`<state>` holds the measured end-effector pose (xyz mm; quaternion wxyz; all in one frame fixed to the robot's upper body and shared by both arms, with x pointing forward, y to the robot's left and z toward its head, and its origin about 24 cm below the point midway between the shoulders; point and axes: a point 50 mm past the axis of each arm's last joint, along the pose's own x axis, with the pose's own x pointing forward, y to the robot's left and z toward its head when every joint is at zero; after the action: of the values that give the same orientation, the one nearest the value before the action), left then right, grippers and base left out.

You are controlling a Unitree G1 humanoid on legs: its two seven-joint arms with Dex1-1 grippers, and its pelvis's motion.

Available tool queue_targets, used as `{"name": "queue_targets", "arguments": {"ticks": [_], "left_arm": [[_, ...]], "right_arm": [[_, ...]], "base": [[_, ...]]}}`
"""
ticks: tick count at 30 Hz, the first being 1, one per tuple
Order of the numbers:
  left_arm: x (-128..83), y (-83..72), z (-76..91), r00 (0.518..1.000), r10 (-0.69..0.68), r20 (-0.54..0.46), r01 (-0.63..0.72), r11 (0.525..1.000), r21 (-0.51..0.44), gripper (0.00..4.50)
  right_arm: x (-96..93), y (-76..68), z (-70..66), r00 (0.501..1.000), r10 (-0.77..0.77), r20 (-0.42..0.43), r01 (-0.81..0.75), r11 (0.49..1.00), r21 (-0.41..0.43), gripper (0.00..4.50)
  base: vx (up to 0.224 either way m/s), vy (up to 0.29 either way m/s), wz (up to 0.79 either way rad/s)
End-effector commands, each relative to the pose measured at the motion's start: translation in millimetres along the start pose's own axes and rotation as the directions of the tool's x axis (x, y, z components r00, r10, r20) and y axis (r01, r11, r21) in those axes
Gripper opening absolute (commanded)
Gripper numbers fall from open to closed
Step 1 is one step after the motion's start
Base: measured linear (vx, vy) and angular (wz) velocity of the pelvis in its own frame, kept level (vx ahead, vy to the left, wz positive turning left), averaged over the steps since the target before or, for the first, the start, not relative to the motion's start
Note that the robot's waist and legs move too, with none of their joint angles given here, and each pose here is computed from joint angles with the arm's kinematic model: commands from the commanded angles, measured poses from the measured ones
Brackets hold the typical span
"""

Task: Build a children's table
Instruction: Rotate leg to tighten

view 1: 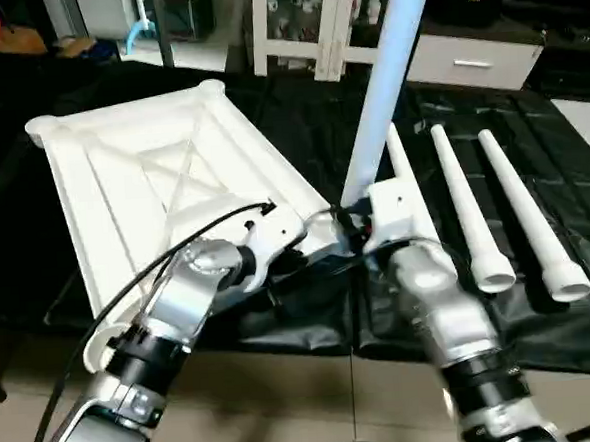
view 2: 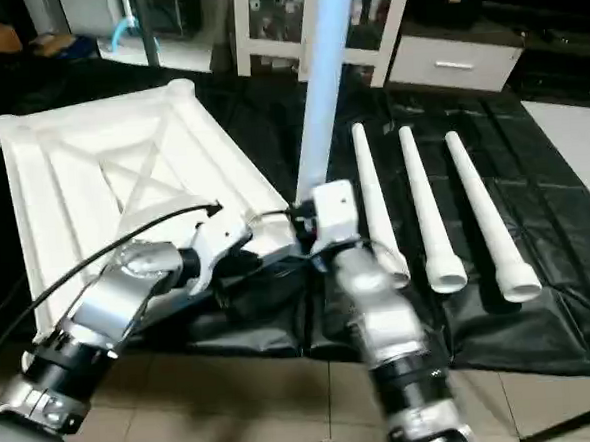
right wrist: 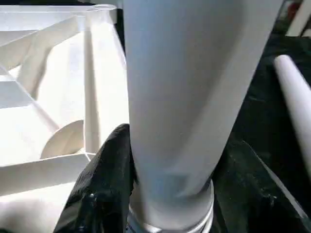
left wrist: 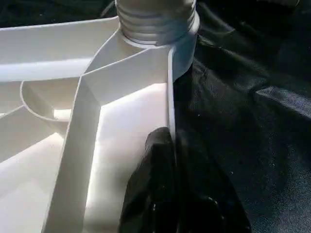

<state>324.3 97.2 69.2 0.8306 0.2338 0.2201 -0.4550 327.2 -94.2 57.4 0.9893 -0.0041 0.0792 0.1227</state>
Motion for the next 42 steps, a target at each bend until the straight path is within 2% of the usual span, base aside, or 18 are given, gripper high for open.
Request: {"name": "queue_targets", "arguments": {"ticks": [1, 4, 5, 6, 7, 9, 14, 15, 17, 21, 22, 25, 28, 29, 32, 35, 36, 42], "left_arm": [[1.7, -6.3, -22.9, 0.994, -0.045, -0.098, 0.041, 0.998, -0.037, 0.00], [1.4, -6.1, -23.5, 0.994, -0.043, -0.103, 0.040, 0.998, -0.038, 0.00], [1.0, -5.6, -24.7, 0.993, -0.041, -0.108, 0.037, 0.999, -0.038, 0.00], [0.9, -5.2, -25.2, 0.993, -0.039, -0.110, 0.035, 0.999, -0.038, 0.00], [-0.4, -4.5, -26.4, 0.993, -0.042, -0.108, 0.039, 0.999, -0.027, 0.00], [-1.7, -4.0, -26.9, 0.994, -0.047, -0.102, 0.045, 0.999, -0.020, 0.00], [-7.5, -5.9, -24.9, 0.993, -0.103, -0.065, 0.105, 0.994, 0.029, 0.00], [-12.2, -6.7, -25.4, 0.989, -0.139, -0.056, 0.142, 0.988, 0.053, 0.00], [-15.9, -8.8, -25.1, 0.983, -0.179, -0.041, 0.182, 0.980, 0.080, 0.00], [-23.3, -15.9, -27.1, 0.961, -0.274, -0.035, 0.276, 0.955, 0.110, 0.00], [-26.2, -19.5, -28.3, 0.950, -0.310, -0.036, 0.313, 0.943, 0.112, 0.00], [-28.7, -21.2, -29.7, 0.942, -0.333, -0.047, 0.337, 0.934, 0.116, 0.00], [-29.6, -21.3, -29.8, 0.937, -0.346, -0.047, 0.349, 0.930, 0.119, 0.00], [-29.8, -20.8, -29.8, 0.935, -0.351, -0.048, 0.354, 0.927, 0.125, 0.00], [-30.1, -20.2, -29.0, 0.932, -0.360, -0.044, 0.363, 0.923, 0.129, 0.00], [-30.3, -20.0, -28.1, 0.932, -0.361, -0.044, 0.364, 0.922, 0.132, 0.00], [-30.4, -20.1, -27.9, 0.932, -0.361, -0.043, 0.364, 0.922, 0.132, 0.00], [-31.5, -19.8, -29.1, 0.931, -0.361, -0.046, 0.364, 0.922, 0.130, 0.00]], "right_arm": [[-6.8, -33.8, -23.1, 0.980, -0.170, -0.099, 0.165, 0.985, -0.059, 1.91], [-5.4, -28.9, -20.6, 0.987, -0.138, -0.088, 0.134, 0.990, -0.048, 1.91], [-4.8, -24.2, -16.2, 0.994, -0.092, -0.066, 0.091, 0.996, -0.012, 1.91], [-4.7, -21.7, -13.9, 0.997, -0.063, -0.055, 0.064, 0.998, 0.008, 2.46], [-5.9, -17.6, -3.7, 1.000, 0.019, 0.007, -0.020, 0.999, 0.039, 2.60], [-7.9, -17.4, 3.2, 0.997, 0.064, 0.043, -0.066, 0.997, 0.038, 2.80], [-13.2, -33.3, 10.1, 0.989, 0.131, 0.064, -0.130, 0.991, -0.011, 3.13], [-14.7, -44.0, 11.6, 0.984, 0.169, 0.057, -0.168, 0.985, -0.032, 3.25], [-15.9, -52.2, 11.7, 0.977, 0.207, 0.042, -0.206, 0.978, -0.024, 3.51], [-20.7, -61.8, 9.4, 0.941, 0.338, -0.019, -0.338, 0.937, -0.091, 3.69], [-24.4, -66.2, 9.3, 0.917, 0.396, -0.040, -0.398, 0.910, -0.113, 3.85], [-32.5, -75.7, 9.5, 0.856, 0.507, -0.099, -0.517, 0.842, -0.152, 3.85], [-34.5, -78.2, 7.2, 0.831, 0.537, -0.144, -0.555, 0.818, -0.148, 3.85], [-35.9, -79.3, 4.0, 0.809, 0.560, -0.178, -0.586, 0.788, -0.188, 3.85], [-37.7, -78.6, 3.2, 0.769, 0.611, -0.189, -0.638, 0.751, -0.168, 3.85], [-38.6, -77.9, 6.2, 0.745, 0.645, -0.170, -0.667, 0.730, -0.153, 3.85], [-38.7, -78.2, 6.7, 0.741, 0.650, -0.169, -0.671, 0.725, -0.152, 3.63], [-39.8, -87.1, 12.3, 0.732, 0.661, -0.167, -0.681, 0.717, -0.149, 3.14]], "base": [[0.000, 0.000, 0.00], [0.000, 0.000, 0.00], [0.000, 0.000, 0.00], [0.000, 0.000, 0.00], [0.000, 0.000, 0.00], [0.000, 0.000, 0.00], [0.000, 0.000, 0.00], [0.000, 0.000, 0.00], [0.000, 0.000, 0.00], [0.000, 0.000, 0.00], [0.000, 0.000, 0.00], [0.000, 0.000, 0.00], [0.000, 0.000, 0.00], [0.000, 0.000, 0.00], [0.000, 0.000, 0.00], [0.000, 0.000, 0.00], [0.000, 0.000, 0.00], [0.000, 0.000, 0.00]]}}
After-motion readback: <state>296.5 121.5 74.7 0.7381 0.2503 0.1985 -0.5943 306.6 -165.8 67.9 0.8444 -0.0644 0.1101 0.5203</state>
